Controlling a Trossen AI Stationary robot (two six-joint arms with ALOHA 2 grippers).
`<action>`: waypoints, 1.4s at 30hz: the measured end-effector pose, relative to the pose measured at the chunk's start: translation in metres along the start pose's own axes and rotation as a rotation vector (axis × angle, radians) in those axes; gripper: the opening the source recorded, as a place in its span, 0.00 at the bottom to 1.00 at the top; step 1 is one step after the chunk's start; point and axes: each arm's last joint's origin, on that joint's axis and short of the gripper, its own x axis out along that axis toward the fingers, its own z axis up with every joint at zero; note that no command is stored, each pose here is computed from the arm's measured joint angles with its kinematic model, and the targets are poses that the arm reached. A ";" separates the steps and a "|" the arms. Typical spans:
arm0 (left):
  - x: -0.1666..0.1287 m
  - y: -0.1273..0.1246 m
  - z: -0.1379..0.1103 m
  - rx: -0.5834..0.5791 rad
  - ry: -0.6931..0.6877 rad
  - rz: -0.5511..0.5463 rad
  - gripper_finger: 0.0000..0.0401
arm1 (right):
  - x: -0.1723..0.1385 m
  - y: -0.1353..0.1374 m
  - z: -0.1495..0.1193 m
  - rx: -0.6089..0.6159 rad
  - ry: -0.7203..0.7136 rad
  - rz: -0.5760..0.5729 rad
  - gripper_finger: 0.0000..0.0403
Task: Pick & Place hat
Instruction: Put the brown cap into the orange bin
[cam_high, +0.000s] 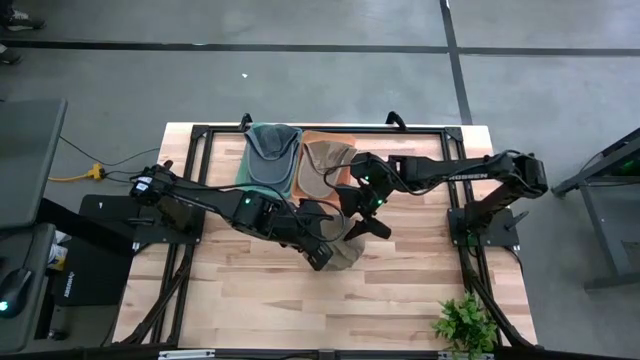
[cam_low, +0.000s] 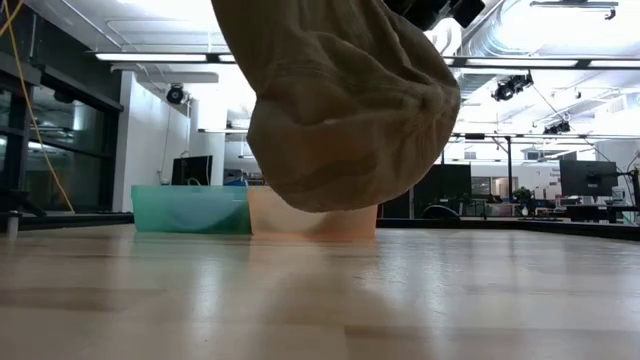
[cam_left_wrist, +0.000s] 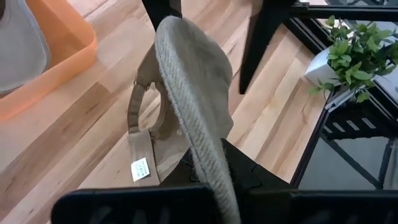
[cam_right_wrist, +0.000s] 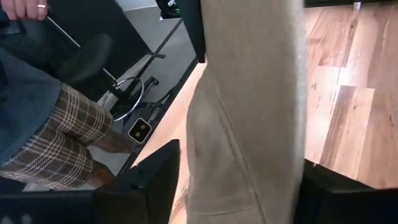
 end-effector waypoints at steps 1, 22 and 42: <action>0.000 0.001 0.002 -0.001 -0.004 0.001 0.00 | 0.000 0.000 0.000 0.000 0.000 -0.003 0.49; 0.001 0.001 0.003 0.018 0.020 -0.017 0.00 | 0.000 -0.001 0.000 -0.089 -0.001 -0.035 0.02; 0.001 0.001 0.001 0.026 0.073 -0.051 0.60 | 0.000 -0.001 0.001 -0.097 -0.004 -0.040 0.01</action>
